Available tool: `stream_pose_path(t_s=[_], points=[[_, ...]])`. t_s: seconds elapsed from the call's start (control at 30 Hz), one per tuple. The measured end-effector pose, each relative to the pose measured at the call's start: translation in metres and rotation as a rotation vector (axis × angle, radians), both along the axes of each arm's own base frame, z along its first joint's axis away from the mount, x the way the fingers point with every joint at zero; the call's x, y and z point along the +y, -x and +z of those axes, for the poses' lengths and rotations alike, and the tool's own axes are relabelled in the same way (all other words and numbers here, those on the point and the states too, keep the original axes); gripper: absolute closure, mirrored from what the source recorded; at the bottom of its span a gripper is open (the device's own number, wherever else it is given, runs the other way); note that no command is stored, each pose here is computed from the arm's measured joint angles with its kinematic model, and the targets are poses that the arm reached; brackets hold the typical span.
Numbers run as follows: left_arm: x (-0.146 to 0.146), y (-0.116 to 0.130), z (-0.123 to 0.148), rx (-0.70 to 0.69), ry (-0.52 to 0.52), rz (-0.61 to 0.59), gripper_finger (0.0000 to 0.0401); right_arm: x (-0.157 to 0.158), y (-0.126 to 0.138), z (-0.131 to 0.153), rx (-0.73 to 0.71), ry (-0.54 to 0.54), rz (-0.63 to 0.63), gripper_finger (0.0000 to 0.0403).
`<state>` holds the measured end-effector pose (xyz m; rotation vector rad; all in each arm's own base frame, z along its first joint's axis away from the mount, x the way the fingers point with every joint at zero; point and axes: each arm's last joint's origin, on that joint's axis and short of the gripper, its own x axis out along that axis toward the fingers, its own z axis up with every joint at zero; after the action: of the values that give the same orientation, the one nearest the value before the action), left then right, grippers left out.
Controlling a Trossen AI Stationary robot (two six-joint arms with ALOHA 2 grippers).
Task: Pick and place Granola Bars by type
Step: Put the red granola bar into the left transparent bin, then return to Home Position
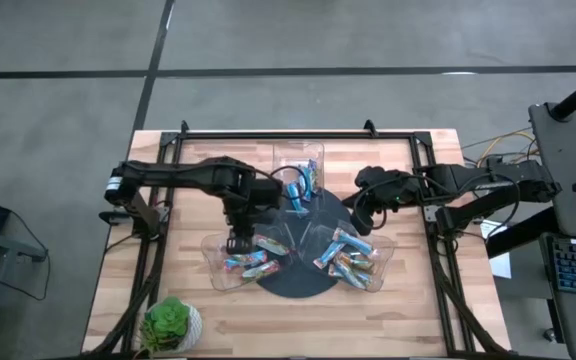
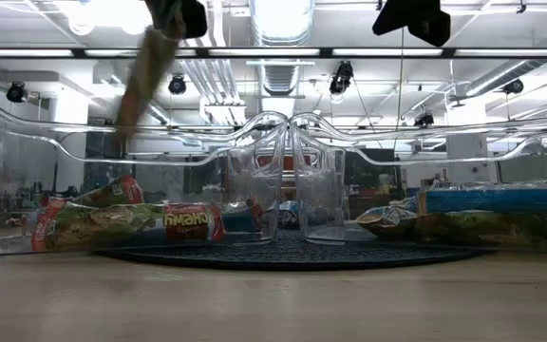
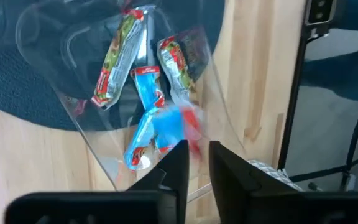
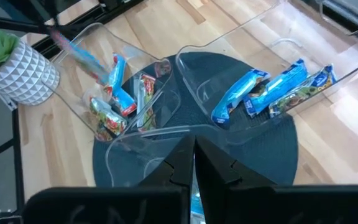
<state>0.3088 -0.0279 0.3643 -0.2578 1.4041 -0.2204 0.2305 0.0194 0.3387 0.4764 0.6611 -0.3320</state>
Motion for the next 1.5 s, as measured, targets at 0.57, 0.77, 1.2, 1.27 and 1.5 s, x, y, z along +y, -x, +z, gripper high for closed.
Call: stream_pose_path(t_s=[0.57, 0.77, 1.2, 1.27, 1.5], points=[[0.001, 0.000, -0.019, 0.066, -0.011, -0.028, 0.0281, 0.001, 0.000, 0.000, 0.001, -0.012, 0.015, 0.0394], [0.002, 0.000, -0.019, 0.047, -0.039, -0.084, 0.0295, 0.001, 0.000, 0.000, 0.001, -0.012, 0.015, 0.0394], [0.009, 0.005, 0.003, -0.190, -0.071, -0.063, 0.0397, 0.001, 0.000, 0.000, 0.008, 0.015, 0.040, 0.0394], [0.013, 0.009, 0.011, -0.264, -0.086, -0.045, 0.0397, 0.001, 0.000, 0.000, 0.008, 0.016, 0.040, 0.0394], [0.024, 0.027, 0.042, -0.502, -0.288, 0.065, 0.0397, 0.001, 0.000, 0.000, 0.007, 0.016, 0.040, 0.0394]])
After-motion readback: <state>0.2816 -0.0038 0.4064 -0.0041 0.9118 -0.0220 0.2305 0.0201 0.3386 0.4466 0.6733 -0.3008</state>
